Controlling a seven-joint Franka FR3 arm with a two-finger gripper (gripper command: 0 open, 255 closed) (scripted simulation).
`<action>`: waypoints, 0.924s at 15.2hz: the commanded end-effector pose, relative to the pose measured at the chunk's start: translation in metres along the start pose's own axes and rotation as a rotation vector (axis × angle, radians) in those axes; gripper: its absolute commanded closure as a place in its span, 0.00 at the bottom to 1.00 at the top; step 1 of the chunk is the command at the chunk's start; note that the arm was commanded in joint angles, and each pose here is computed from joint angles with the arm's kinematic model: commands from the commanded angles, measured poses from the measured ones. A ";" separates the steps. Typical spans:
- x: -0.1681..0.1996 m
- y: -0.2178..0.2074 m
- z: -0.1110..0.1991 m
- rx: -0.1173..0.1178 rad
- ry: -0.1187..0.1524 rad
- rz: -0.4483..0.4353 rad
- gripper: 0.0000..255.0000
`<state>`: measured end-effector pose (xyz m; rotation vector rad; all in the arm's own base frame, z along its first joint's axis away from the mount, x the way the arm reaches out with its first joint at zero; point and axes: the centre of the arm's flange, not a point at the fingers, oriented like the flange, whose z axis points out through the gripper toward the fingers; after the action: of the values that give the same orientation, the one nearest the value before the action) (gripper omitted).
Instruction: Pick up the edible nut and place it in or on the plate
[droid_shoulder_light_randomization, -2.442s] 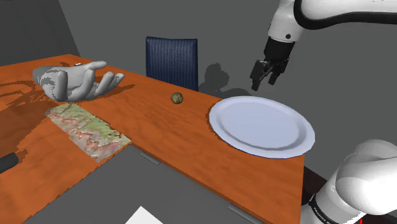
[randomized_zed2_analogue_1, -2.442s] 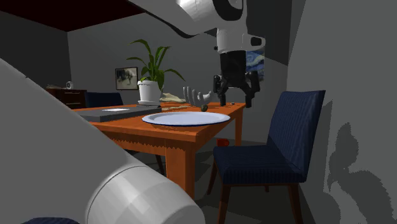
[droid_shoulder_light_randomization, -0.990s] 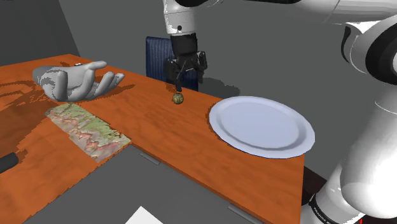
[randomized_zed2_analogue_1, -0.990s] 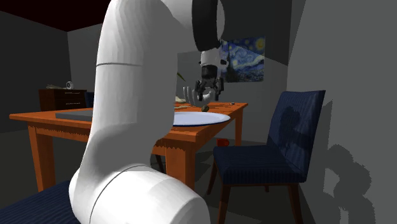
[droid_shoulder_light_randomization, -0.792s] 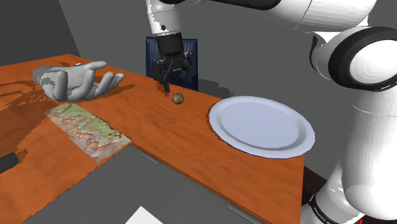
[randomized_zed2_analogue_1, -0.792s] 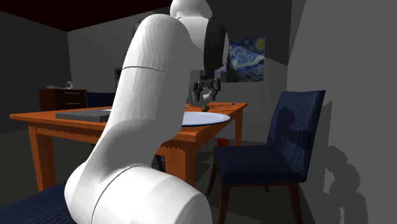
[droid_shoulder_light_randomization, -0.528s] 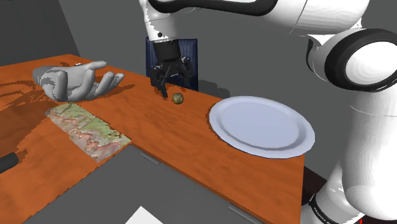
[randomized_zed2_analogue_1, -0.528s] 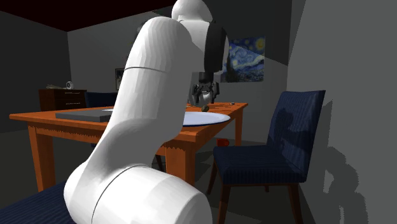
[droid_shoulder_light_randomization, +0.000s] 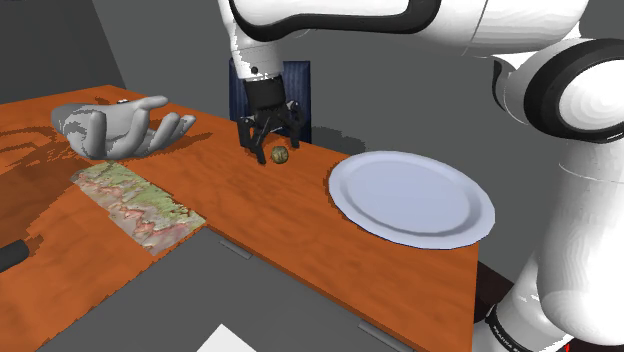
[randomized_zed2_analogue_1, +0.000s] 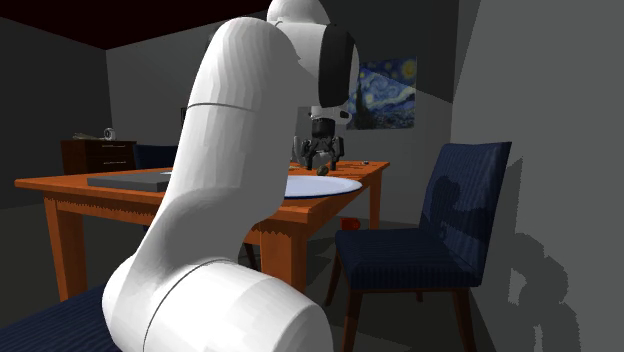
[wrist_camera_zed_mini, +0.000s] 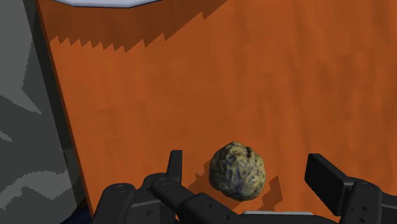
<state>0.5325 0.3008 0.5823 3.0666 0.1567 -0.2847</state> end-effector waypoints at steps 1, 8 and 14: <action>0.000 0.000 0.000 0.000 0.000 0.000 0.00; 0.000 0.000 0.000 0.000 0.000 0.000 1.00; -0.001 0.000 -0.005 0.000 0.000 0.000 1.00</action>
<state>0.5326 0.3006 0.5846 3.0666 0.1568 -0.2846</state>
